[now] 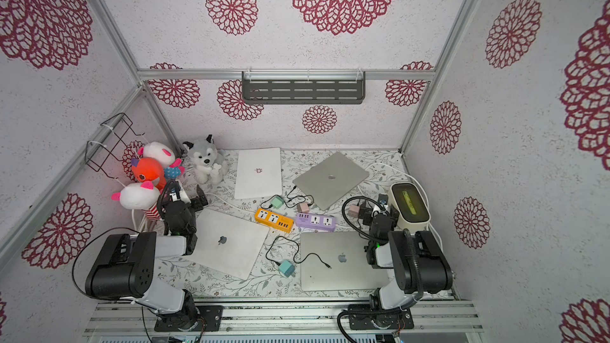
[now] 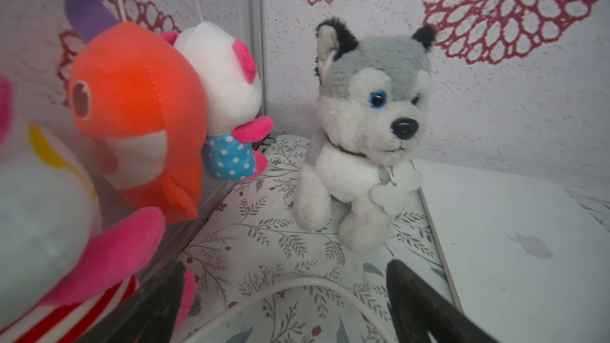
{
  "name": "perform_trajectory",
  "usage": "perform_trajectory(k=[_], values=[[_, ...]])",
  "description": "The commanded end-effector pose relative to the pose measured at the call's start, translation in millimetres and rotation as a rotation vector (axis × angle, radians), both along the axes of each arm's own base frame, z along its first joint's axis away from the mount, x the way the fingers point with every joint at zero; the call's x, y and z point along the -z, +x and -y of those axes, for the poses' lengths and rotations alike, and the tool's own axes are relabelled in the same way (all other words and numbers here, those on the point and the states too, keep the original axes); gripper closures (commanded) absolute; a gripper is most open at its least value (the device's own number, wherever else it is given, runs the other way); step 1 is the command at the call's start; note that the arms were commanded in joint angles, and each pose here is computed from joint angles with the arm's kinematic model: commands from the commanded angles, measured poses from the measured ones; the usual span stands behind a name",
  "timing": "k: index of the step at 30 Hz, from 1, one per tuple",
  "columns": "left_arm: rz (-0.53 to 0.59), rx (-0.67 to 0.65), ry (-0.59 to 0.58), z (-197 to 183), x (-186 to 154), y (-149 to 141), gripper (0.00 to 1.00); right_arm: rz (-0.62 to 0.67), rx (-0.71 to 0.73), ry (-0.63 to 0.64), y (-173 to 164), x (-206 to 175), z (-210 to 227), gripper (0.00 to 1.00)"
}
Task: Unplug the laptop charger
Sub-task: Reset both arms
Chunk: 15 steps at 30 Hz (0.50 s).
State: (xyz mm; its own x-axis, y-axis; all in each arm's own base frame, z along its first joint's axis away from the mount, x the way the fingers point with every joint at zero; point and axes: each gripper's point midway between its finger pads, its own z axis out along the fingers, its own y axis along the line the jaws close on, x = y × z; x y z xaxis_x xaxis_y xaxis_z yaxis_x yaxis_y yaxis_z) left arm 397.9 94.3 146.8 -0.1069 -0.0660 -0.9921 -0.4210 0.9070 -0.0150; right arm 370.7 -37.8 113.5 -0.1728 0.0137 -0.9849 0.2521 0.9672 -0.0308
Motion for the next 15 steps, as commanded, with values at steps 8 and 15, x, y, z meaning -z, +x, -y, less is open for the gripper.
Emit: perform_trajectory(k=[8,15], values=[[-0.081,-0.057,-0.046,-9.7,23.2,-10.1,0.02,-0.004,0.015,0.020,1.4,-0.9,0.4,0.01],[-0.081,-0.058,-0.044,-9.1,23.1,-10.1,0.02,-0.017,0.015,0.020,4.0,1.2,0.3,0.01]])
